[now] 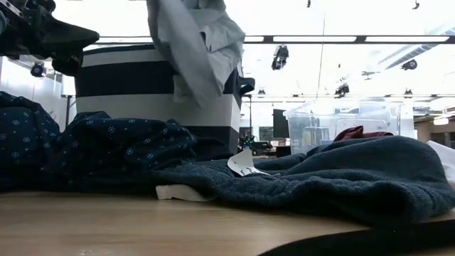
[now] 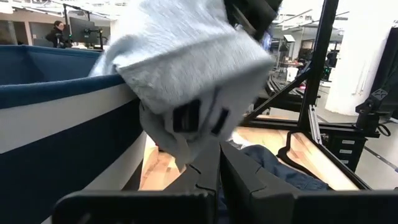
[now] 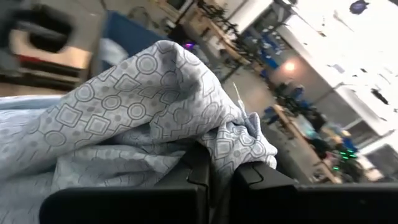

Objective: Pick & Place Cloths
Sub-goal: Put the light blue polo shirt into the blue laundry organizer

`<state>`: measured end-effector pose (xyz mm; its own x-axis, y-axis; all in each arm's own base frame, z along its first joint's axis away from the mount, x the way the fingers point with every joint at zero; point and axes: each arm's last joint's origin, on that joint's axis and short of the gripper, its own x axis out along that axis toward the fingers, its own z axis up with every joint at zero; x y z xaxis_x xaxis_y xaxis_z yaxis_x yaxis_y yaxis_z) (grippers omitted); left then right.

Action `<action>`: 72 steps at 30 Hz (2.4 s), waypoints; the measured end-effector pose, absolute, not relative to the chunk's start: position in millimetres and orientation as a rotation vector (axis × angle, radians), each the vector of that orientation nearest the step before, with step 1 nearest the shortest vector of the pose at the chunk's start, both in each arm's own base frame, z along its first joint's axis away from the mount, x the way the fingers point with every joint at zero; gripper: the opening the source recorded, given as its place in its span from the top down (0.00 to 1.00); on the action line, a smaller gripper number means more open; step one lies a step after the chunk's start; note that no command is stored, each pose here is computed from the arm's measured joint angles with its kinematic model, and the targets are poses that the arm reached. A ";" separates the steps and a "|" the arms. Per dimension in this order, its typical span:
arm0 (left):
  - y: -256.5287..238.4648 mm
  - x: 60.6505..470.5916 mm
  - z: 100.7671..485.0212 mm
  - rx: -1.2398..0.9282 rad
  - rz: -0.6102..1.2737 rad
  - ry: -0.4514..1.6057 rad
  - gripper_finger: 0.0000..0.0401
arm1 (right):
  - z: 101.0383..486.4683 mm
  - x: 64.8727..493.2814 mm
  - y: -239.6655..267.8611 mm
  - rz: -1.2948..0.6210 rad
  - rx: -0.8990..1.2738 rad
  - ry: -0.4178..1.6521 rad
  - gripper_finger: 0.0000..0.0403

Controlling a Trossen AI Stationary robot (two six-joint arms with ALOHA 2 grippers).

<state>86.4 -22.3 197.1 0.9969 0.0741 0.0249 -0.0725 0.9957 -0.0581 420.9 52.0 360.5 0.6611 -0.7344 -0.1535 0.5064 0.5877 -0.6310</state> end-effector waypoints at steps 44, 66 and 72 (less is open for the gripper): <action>-22.3 86.4 197.2 -0.057 0.073 -0.027 0.97 | 419.4 402.6 -153.2 -0.470 -0.101 0.125 0.96; -22.2 86.4 197.2 -0.058 0.074 -0.027 0.97 | 360.0 398.5 -132.3 -0.319 0.057 0.579 0.38; -22.2 86.4 197.1 -0.057 0.074 -0.027 0.97 | 364.0 391.8 -110.1 -0.263 0.054 0.721 0.30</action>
<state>86.4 -22.2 197.1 0.9969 0.0751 0.0250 -0.0735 0.9956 -0.0584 391.8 -110.1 364.0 0.7193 -0.2197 -0.6590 0.2566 0.9656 -0.0419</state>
